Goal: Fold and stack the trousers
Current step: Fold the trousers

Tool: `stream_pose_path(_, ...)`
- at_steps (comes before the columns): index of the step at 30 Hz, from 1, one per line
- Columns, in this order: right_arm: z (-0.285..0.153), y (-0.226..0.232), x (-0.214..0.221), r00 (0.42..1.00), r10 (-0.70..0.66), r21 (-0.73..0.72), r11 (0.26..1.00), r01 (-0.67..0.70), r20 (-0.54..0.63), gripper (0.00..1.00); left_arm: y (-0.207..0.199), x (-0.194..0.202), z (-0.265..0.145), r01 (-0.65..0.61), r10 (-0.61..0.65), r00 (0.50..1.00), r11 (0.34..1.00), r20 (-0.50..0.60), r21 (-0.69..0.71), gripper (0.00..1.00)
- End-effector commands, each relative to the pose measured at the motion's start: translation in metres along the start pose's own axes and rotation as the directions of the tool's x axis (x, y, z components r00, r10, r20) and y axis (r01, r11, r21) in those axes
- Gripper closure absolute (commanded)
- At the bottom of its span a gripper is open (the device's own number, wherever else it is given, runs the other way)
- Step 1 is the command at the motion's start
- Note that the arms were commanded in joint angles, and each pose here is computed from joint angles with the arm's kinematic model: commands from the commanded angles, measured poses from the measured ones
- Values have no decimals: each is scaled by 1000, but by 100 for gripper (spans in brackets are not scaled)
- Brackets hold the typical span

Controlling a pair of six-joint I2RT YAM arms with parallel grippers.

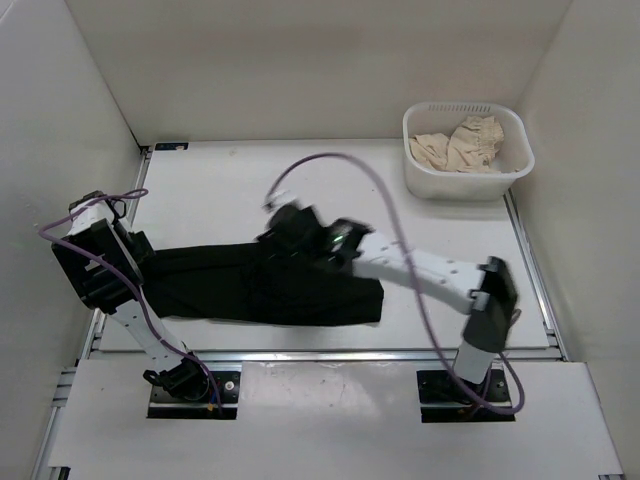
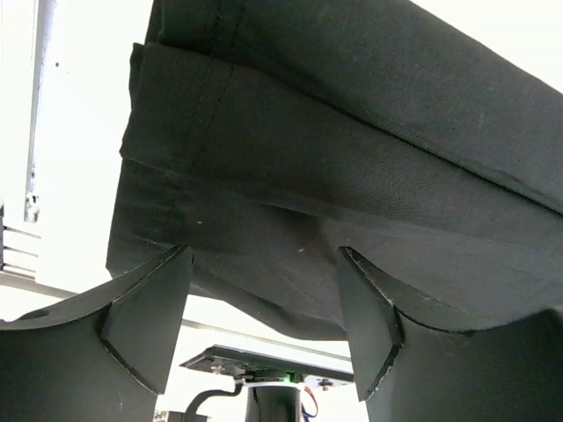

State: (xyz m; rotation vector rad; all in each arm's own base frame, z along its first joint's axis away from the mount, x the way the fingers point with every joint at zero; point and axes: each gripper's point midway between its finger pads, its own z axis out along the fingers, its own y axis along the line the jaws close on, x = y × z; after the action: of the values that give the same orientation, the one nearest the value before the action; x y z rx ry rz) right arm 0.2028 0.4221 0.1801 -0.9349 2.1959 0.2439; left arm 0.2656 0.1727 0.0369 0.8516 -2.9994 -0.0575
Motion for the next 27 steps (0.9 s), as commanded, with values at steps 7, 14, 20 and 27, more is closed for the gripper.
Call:
stream_pose_path(7, 17, -173, 146, 709, 657, 118, 750, -651, -256, 1, 2, -6, -13, 2, -2, 1000, 1000, 31, -7, 22)
stream_pose_path(14, 40, -166, 187, 636, 678, 82, 706, -704, -369, 1, 2, -6, -13, 2, -2, 1000, 1000, 31, -7, 21)
stream_pose_path(20, 47, -152, 226, 446, 776, 83, 532, -843, -447, 50, 2, -6, -14, 2, -2, 999, 1000, 32, -7, 21)
stream_pose_path(27, 17, -211, 224, 310, 881, 69, 356, -932, -359, 100, -4, -11, -25, 1, -2, 999, 1000, 43, 28, 4)
